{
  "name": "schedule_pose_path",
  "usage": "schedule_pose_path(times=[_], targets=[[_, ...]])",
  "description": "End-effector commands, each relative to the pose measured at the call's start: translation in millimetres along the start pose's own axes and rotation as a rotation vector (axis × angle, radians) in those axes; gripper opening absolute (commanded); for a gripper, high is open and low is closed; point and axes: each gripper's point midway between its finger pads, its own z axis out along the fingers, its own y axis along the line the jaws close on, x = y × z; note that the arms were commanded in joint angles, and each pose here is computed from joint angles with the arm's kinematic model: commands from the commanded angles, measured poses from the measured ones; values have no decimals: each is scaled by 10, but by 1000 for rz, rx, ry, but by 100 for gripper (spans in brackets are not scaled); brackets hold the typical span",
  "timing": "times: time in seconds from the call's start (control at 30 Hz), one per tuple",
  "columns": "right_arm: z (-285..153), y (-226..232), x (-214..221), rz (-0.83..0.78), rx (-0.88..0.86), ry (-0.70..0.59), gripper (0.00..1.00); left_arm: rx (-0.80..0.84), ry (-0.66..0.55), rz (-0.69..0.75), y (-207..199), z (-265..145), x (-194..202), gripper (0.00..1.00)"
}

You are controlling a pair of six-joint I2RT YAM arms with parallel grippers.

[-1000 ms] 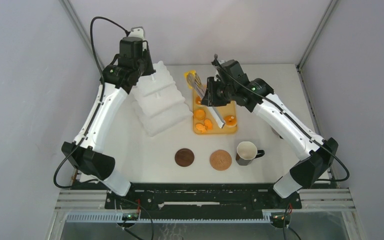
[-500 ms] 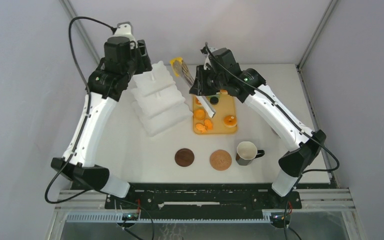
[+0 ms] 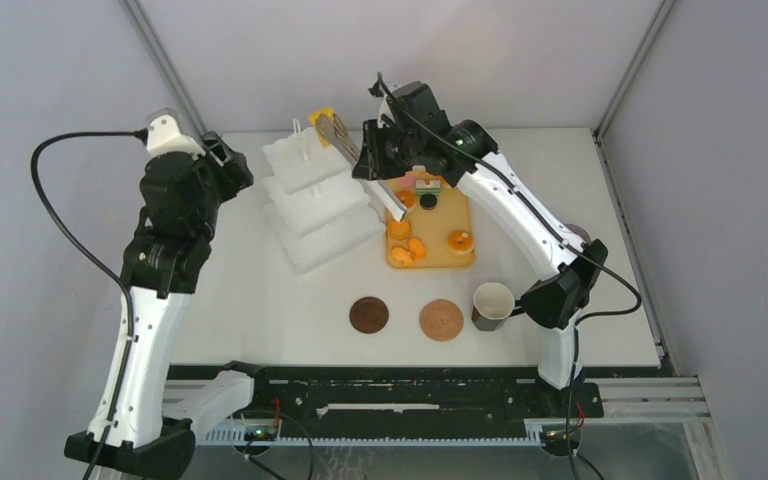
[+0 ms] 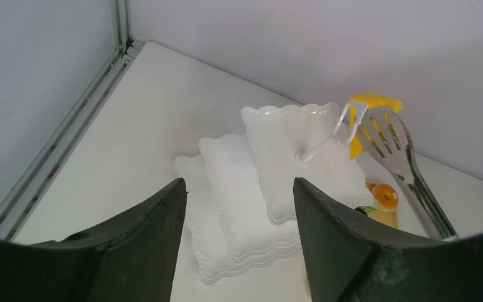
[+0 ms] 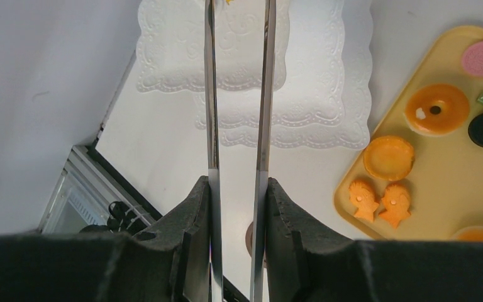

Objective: Serve the afternoon tea

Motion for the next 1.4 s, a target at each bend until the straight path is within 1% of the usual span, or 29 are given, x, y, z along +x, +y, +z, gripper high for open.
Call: schedule_pose_path(times=[0.0,0.17,0.33,0.47,0.53,0.6,0.7,0.8,0.93,1.37], targets=[[-65,195,-173,-39,-64,-52,7,1,-56,-90,49,-13,3,68],[26,184,-119,-41,-65,-27,7,-32,-48,-86,176,-46,107,68],[90,184,-55,-38,-63,-2,8,-35,-47,-85,203,-64,127,68],[113,168,-18,-61,-21,3,10,-35,-48,-84,202,-59,125,68],[118,188,6,-66,-19,11,14,-38,-47,-84,207,-47,130,68],[126,201,25,-70,-22,18,24,-36,-43,-82,201,-38,139,68],[119,216,25,-71,-22,16,34,-36,-44,-83,202,-40,137,68],[96,228,2,-69,-24,7,41,-35,-44,-80,201,-40,134,68],[55,245,-40,-69,-27,-9,44,-35,-45,-79,201,-36,128,68],[-92,308,-121,-70,-44,-43,49,-24,-41,-81,182,-35,142,68]])
